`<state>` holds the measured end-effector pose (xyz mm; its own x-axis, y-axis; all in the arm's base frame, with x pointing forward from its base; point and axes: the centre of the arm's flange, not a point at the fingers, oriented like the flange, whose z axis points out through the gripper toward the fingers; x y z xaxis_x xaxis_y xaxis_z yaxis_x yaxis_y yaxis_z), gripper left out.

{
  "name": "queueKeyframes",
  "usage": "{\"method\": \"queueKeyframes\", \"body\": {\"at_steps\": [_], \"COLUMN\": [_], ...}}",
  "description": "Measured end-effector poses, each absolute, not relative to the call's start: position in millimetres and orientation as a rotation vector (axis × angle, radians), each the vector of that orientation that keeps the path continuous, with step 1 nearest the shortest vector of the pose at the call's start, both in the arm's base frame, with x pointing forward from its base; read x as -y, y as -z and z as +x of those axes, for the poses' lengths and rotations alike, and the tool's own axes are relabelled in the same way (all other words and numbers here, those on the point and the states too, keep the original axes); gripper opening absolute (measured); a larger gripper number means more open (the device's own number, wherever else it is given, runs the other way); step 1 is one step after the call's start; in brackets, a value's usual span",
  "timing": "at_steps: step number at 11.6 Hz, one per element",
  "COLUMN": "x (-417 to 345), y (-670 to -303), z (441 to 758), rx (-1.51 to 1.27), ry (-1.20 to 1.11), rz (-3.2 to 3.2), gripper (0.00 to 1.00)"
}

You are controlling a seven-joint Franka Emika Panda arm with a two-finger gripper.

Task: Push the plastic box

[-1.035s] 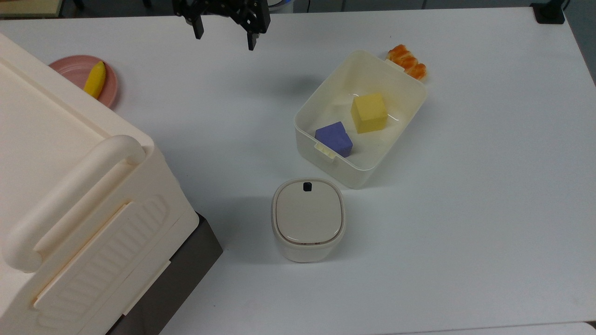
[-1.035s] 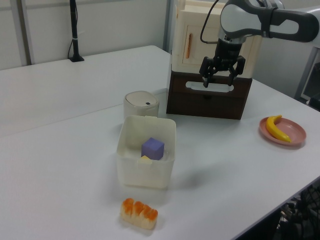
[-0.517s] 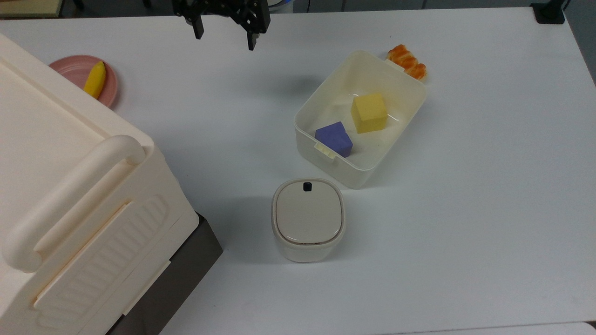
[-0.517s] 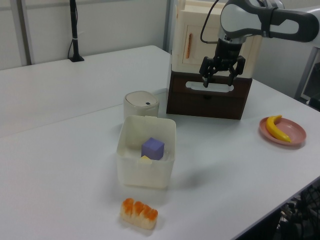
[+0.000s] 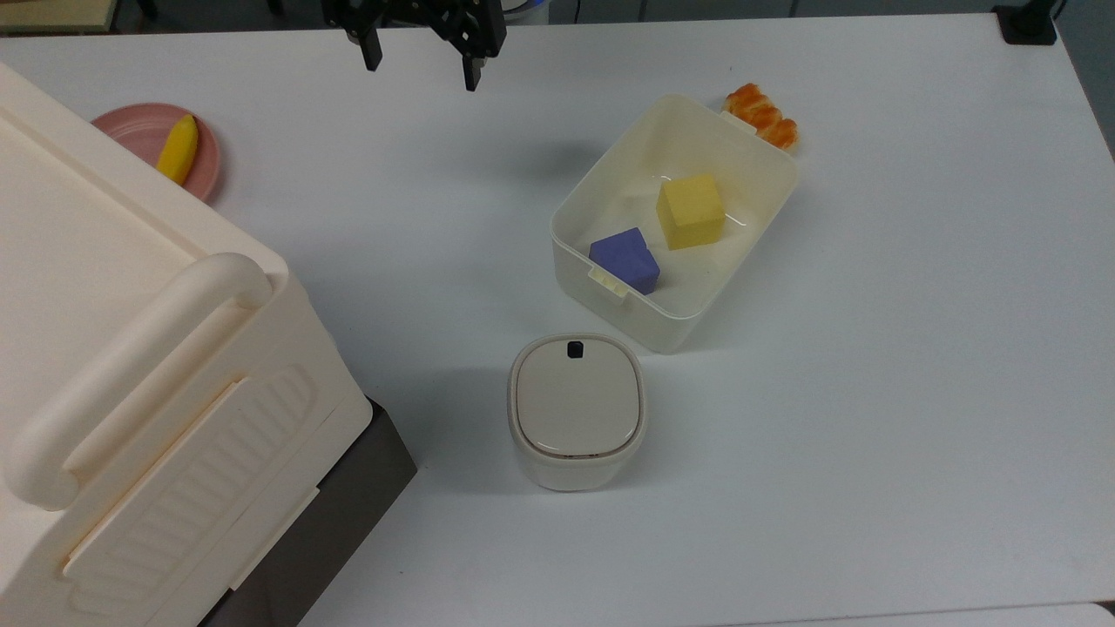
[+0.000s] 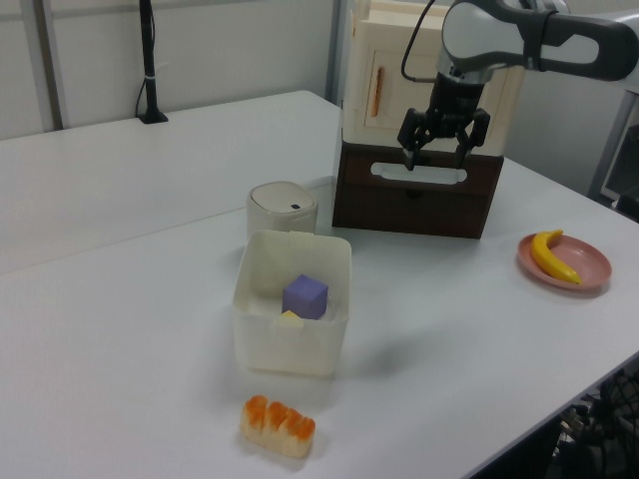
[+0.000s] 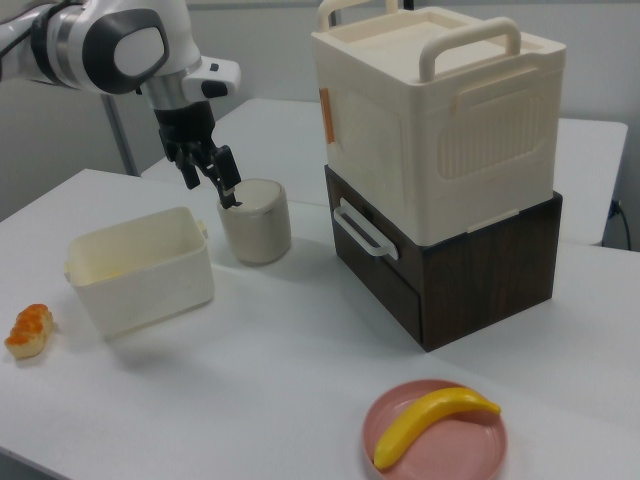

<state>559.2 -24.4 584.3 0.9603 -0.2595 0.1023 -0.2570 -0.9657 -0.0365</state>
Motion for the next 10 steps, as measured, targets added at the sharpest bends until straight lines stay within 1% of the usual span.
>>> {"method": "queueKeyframes", "body": {"at_steps": [3,4,5,7,10], "x": [25,24,21,5,-27], "y": [-593,-592,-589,-576,-543], "z": [562,562,560,551,538], "rx": [-0.397,-0.348,-0.245,0.074,0.422], "ry": [0.167,0.156,0.129,0.03,-0.097], "rz": [-3.085,-3.093,-3.107,-3.122,-3.101], "gripper": [1.0,1.0,1.0,1.0,1.0]}}
